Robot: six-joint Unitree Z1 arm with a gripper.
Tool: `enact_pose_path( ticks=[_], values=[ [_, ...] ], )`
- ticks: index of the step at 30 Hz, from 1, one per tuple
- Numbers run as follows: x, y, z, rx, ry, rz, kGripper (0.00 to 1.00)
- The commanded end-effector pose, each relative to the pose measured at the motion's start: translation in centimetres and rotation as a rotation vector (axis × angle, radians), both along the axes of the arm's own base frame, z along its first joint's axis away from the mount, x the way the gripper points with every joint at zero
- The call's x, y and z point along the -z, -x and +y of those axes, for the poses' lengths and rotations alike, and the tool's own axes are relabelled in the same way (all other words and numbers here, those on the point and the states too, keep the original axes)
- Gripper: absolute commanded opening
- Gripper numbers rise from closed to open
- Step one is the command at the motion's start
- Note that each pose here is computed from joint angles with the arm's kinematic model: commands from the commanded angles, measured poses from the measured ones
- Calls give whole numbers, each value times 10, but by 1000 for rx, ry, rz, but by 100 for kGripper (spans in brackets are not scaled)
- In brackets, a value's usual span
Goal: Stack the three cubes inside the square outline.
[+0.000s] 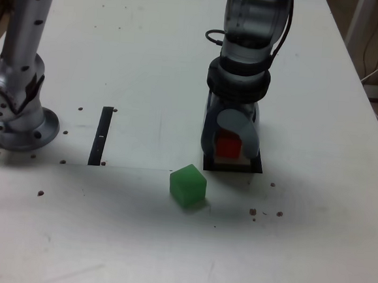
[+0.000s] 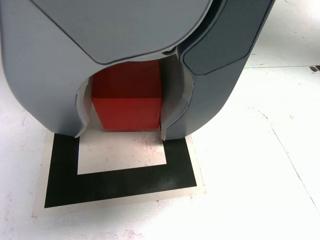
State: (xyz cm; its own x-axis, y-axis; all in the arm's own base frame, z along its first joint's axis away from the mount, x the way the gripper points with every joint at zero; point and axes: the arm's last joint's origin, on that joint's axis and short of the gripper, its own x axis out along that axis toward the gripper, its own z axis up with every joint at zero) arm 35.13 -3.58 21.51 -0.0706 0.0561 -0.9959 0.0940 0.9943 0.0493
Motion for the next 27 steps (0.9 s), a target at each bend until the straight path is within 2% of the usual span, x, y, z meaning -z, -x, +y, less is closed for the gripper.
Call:
enact_pose_path(
  ticks=[1,11,16,19,25,27],
  values=[
    [2,0,2,-3,-5,5,59],
    [3,0,5,-11,-28,-7,78],
    [1,3,7,-23,-36,-10,83],
    [-3,6,7,-31,-44,-16,85],
    [-18,16,11,-55,-79,-36,98],
    [-25,20,12,-58,-87,-43,99]
  ],
)
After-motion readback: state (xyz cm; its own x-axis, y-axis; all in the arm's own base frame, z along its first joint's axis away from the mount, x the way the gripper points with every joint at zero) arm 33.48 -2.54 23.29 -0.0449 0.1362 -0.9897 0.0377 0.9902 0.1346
